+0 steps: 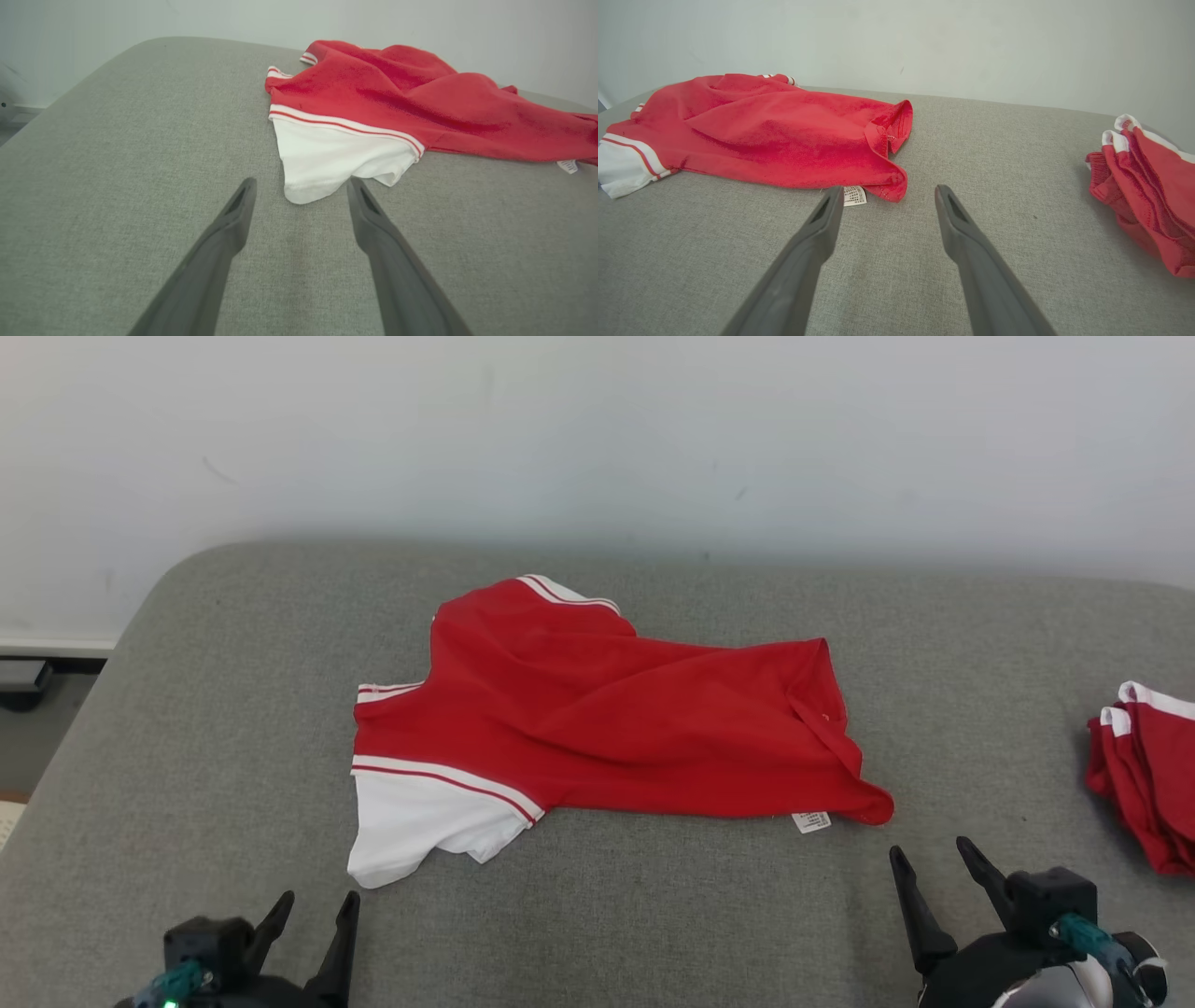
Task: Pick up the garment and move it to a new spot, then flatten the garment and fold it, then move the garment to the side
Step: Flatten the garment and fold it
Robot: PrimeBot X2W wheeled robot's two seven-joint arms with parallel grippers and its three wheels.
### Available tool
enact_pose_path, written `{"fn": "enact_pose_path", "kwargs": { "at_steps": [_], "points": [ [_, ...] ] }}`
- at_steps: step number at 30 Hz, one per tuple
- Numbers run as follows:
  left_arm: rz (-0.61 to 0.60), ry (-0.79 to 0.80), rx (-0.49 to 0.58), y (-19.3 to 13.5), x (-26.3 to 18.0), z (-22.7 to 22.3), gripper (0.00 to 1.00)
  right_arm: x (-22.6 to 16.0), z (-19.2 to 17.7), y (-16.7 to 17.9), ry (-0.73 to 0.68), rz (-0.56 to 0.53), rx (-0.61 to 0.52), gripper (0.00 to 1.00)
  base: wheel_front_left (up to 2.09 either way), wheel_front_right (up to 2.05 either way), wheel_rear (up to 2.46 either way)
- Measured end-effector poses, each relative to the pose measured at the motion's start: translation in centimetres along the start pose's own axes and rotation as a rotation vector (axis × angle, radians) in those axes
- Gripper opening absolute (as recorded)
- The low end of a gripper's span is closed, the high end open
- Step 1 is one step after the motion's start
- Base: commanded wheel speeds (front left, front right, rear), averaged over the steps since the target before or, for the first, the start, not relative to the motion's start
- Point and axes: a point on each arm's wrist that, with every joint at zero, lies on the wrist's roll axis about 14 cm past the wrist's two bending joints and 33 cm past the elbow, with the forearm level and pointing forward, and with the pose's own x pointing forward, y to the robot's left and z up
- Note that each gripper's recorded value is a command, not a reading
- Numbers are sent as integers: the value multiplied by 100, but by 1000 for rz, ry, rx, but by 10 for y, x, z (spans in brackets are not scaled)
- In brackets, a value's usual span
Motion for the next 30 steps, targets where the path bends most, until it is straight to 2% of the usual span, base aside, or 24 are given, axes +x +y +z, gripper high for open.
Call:
{"fn": "enact_pose_path", "kwargs": {
  "at_steps": [8, 14, 30],
  "points": [
    [-6, 160, 6, 5, 20, -23, 100, 22, -6, -3, 94, -6, -21, 100, 0, 0, 0],
    [-16, 237, 34, 7, 39, -34, 100, 44, 2, 10, 95, 35, -44, 100, 0, 0, 0],
    [-45, 293, 19, 0, 63, -49, 100, 51, -20, 9, 177, 39, -49, 100, 0, 0, 0]
  ]
}}
